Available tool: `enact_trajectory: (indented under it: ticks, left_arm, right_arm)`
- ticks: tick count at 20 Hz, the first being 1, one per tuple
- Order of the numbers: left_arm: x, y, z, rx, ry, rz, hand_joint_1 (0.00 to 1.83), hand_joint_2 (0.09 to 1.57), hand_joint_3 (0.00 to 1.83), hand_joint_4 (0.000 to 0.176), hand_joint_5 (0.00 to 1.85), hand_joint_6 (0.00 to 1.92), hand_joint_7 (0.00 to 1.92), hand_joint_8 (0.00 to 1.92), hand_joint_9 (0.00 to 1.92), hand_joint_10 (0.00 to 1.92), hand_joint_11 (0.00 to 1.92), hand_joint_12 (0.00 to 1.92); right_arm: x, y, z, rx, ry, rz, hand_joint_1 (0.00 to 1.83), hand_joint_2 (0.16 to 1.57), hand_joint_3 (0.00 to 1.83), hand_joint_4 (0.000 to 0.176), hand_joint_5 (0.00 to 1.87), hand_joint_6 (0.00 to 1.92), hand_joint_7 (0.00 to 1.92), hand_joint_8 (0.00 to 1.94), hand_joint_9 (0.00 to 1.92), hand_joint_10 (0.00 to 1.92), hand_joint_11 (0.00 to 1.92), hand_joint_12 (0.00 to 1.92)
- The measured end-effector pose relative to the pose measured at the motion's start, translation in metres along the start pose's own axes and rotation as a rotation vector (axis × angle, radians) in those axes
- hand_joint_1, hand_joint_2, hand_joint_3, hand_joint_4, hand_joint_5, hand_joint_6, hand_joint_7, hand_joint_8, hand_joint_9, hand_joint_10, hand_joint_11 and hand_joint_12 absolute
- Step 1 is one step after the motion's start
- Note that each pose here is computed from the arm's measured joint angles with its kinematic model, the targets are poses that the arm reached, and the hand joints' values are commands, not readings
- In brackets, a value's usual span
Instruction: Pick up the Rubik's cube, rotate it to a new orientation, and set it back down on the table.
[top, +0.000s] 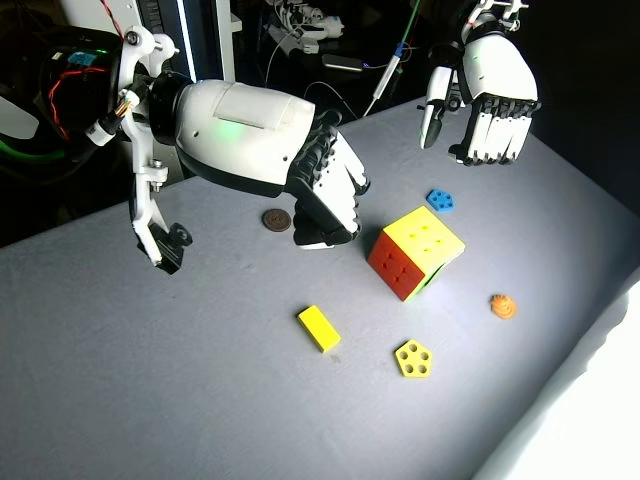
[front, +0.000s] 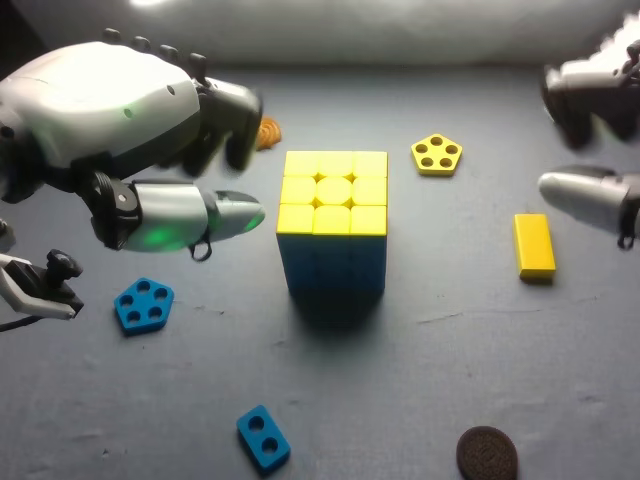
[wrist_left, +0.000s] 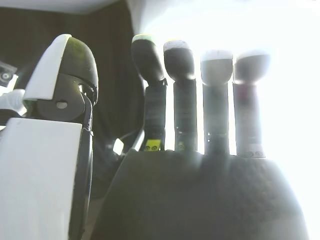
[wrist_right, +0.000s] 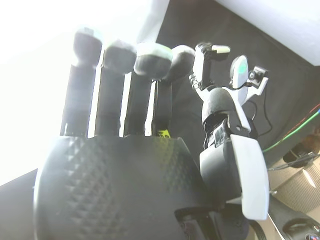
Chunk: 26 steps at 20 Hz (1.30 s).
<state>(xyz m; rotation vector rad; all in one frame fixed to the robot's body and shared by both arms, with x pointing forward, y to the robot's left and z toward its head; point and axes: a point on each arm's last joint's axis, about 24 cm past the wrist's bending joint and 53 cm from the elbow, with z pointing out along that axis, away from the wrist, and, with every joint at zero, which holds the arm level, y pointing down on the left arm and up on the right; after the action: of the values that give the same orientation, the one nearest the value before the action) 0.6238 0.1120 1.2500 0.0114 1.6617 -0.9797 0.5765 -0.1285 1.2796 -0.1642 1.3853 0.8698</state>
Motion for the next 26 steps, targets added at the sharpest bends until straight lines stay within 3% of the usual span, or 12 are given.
enact_trajectory:
  ticks: [3,6,7,9,11,14,17,20,24,26]
  left_arm:
    - [-0.005,-0.006,0.002,0.009,-0.002,0.009,0.57,1.27,0.03,0.0,0.05,0.0,0.1,0.0,0.16,0.0,0.0,0.65]
    - [0.004,-0.002,0.006,-0.018,0.025,0.011,0.55,1.26,0.02,0.0,0.03,0.0,0.09,0.0,0.11,0.0,0.0,0.58]
    - [0.005,-0.002,0.007,-0.023,0.031,0.009,0.56,1.26,0.01,0.0,0.01,0.0,0.07,0.0,0.08,0.0,0.0,0.5]
    - [0.008,-0.004,0.012,-0.032,0.031,0.005,0.57,1.25,0.0,0.0,0.0,0.0,0.05,0.0,0.09,0.01,0.0,0.49]
    - [0.02,-0.007,0.018,-0.038,0.065,0.007,0.58,1.24,0.0,0.0,0.0,0.0,0.03,0.0,0.06,0.0,0.0,0.43]
    - [0.036,-0.013,0.027,-0.049,0.11,0.023,0.63,1.2,0.0,0.0,0.0,0.0,0.0,0.0,0.01,0.0,0.0,0.33]
    - [0.042,-0.009,0.033,-0.099,0.123,0.046,0.73,1.15,0.0,0.0,0.0,0.0,0.0,0.0,0.0,0.0,0.0,0.26]
    - [0.049,-0.004,0.039,-0.141,0.115,0.024,0.83,1.07,0.0,0.0,0.0,0.0,0.0,0.0,0.0,0.0,0.0,0.08]
    - [0.062,0.002,0.048,-0.18,0.122,-0.015,0.9,1.0,0.0,0.0,0.0,0.0,0.0,0.0,0.0,0.0,0.0,0.0]
    - [0.06,0.009,0.049,-0.213,0.108,-0.015,0.9,1.0,0.0,0.0,0.0,0.0,0.0,0.0,0.0,0.0,0.0,0.0]
  right_arm:
    - [-0.002,0.003,0.0,-0.009,-0.009,-0.001,0.13,1.3,0.01,0.0,0.11,0.03,0.17,0.0,0.13,0.08,0.0,0.48]
    - [0.0,0.003,0.0,-0.007,-0.003,-0.001,0.11,1.3,0.0,0.0,0.08,0.01,0.17,0.0,0.12,0.06,0.0,0.38]
    - [0.0,0.003,0.0,-0.006,-0.003,-0.001,0.11,1.29,0.0,0.0,0.06,0.0,0.15,0.0,0.11,0.04,0.0,0.28]
    - [0.0,0.003,0.0,-0.007,-0.002,-0.001,0.13,1.27,0.0,0.0,0.04,0.0,0.1,0.0,0.08,0.02,0.0,0.14]
    - [0.0,0.003,0.0,-0.006,-0.002,-0.001,0.16,1.25,0.0,0.0,0.02,0.0,0.07,0.0,0.05,0.01,0.0,0.02]
    - [0.0,0.003,0.0,-0.007,-0.003,-0.001,0.28,1.2,0.0,0.0,0.0,0.0,0.01,0.0,0.01,0.0,0.0,0.0]
    - [0.0,0.003,0.0,-0.007,-0.003,-0.002,0.43,1.16,0.0,0.0,0.0,0.0,0.0,0.0,0.0,0.0,0.0,0.0]
    - [-0.002,0.003,0.0,-0.008,-0.009,-0.003,0.53,1.15,0.0,0.0,0.0,0.0,0.01,0.0,0.0,0.0,0.0,0.0]
    - [-0.003,0.003,0.0,-0.008,-0.015,-0.005,0.45,1.16,0.0,0.0,0.0,0.0,0.01,0.0,0.0,0.0,0.0,0.0]
    - [-0.002,0.005,0.0,-0.013,-0.013,-0.004,0.43,1.17,0.0,0.0,0.0,0.0,0.01,0.0,0.0,0.0,0.0,0.0]
